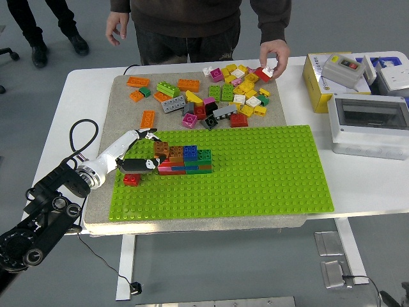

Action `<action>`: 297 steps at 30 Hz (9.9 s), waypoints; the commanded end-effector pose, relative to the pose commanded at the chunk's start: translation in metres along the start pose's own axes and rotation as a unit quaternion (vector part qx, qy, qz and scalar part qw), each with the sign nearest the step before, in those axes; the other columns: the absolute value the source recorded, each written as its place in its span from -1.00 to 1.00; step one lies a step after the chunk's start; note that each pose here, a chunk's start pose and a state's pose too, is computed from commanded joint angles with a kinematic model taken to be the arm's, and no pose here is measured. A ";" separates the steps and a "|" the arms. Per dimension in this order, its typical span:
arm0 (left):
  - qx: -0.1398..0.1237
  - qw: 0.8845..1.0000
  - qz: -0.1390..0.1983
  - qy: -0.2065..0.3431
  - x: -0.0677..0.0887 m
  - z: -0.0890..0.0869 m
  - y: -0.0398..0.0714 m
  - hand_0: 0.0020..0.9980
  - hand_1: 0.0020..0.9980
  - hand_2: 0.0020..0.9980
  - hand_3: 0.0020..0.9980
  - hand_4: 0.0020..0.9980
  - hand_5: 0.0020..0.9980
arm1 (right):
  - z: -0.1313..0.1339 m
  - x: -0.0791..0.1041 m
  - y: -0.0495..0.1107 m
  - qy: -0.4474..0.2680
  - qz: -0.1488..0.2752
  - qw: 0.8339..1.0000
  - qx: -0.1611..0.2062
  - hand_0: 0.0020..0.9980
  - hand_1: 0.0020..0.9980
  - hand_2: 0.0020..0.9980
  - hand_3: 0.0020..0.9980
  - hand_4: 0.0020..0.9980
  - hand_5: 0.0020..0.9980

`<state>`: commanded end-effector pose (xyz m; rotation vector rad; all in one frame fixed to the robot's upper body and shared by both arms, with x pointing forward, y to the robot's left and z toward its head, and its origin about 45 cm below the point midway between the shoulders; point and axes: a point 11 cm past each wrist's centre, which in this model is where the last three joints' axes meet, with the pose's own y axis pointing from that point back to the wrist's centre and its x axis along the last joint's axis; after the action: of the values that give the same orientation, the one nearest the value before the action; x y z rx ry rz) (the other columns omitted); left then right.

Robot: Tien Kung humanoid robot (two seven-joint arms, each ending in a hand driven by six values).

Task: Pick up the brick,pile it on top of brick,press brick,pick up the brick,pile it on top of brick,press brick

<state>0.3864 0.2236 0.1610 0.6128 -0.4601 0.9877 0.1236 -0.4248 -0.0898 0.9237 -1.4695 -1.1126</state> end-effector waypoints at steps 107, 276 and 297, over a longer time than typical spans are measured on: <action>0.009 1.000 -0.026 -0.015 -0.015 -0.004 -0.008 0.96 0.93 0.94 0.45 0.26 -0.50 | -0.003 -0.002 0.001 0.003 0.001 1.000 0.005 0.46 0.39 0.40 0.55 0.21 1.00; 0.019 0.995 -0.070 -0.065 -0.001 0.023 0.016 1.00 1.00 1.00 0.43 0.70 -0.04 | 0.003 0.003 -0.001 0.001 0.008 1.000 0.007 0.46 0.38 0.35 0.56 0.22 0.99; -0.031 0.998 0.028 -0.054 0.052 0.043 0.051 1.00 0.99 1.00 0.42 0.68 -0.06 | 0.009 0.004 -0.003 0.001 0.012 1.000 0.003 0.46 0.38 0.35 0.56 0.22 0.99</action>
<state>0.3629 0.2487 0.2389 0.6015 -0.6041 0.9920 0.1141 -0.4282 -0.0919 0.9082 -1.4792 -1.0903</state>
